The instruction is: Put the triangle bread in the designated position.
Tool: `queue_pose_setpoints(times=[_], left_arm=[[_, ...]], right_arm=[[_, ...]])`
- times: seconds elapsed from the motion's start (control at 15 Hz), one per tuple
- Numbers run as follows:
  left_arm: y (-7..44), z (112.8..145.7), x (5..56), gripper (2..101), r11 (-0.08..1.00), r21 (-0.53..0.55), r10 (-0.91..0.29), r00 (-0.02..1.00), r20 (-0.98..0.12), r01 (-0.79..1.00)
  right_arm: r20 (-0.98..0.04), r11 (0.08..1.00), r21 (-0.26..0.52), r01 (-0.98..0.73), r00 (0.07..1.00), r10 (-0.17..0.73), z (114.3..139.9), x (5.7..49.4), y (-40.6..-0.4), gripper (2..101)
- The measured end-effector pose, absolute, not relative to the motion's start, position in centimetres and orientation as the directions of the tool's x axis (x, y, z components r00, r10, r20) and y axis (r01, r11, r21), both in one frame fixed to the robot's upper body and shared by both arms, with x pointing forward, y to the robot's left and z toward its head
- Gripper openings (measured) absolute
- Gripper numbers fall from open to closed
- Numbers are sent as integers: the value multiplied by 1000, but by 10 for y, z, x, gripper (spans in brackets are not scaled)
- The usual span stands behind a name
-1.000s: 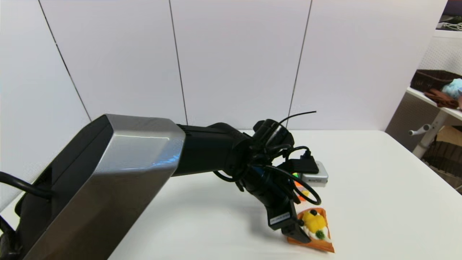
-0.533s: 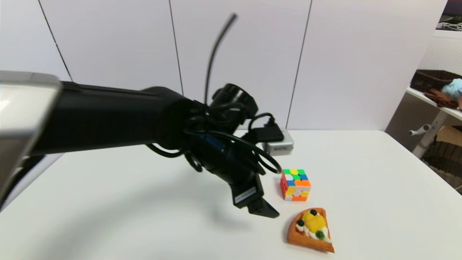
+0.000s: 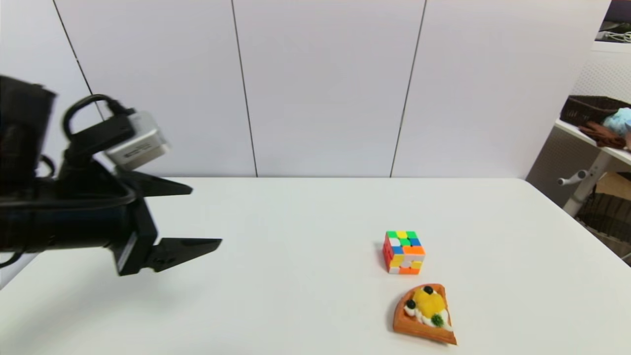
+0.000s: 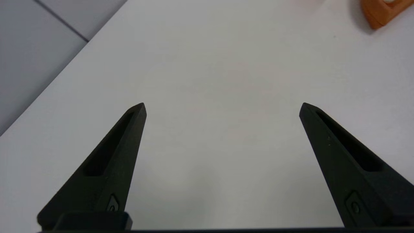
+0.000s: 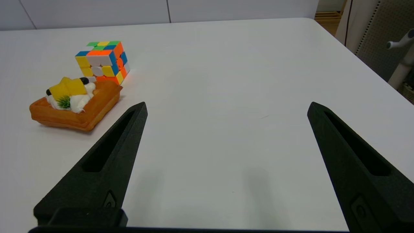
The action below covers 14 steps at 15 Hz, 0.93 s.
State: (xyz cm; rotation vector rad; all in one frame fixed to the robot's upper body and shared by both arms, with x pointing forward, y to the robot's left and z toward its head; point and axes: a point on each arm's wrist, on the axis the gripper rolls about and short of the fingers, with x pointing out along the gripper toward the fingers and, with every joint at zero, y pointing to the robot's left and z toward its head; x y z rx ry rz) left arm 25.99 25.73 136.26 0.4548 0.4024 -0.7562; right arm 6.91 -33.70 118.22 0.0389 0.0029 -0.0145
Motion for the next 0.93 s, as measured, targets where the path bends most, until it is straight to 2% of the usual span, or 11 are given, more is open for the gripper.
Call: queue_pose_setpoints(times=[0.2, 0.33, 0.6, 0.93], left_arm=[[296, 1348, 201, 963, 823, 291, -388, 856, -341, 488], [314, 1332, 167, 967, 889, 303, -277, 930, -241, 343], [331, 1282, 108, 970, 944, 294, -129, 987, -92, 151], [334, 1205, 75, 973, 971, 238, -39, 999, -1, 38]], right_arm=[[-3, 999, 38, 15, 1000, -14, 1182, 69, -337, 980], [-3, 999, 39, 15, 1000, -15, 1182, 69, -337, 980], [-3, 999, 38, 15, 1000, -15, 1182, 69, -337, 980], [-3, 999, 38, 14, 1000, -14, 1182, 69, -337, 980]])
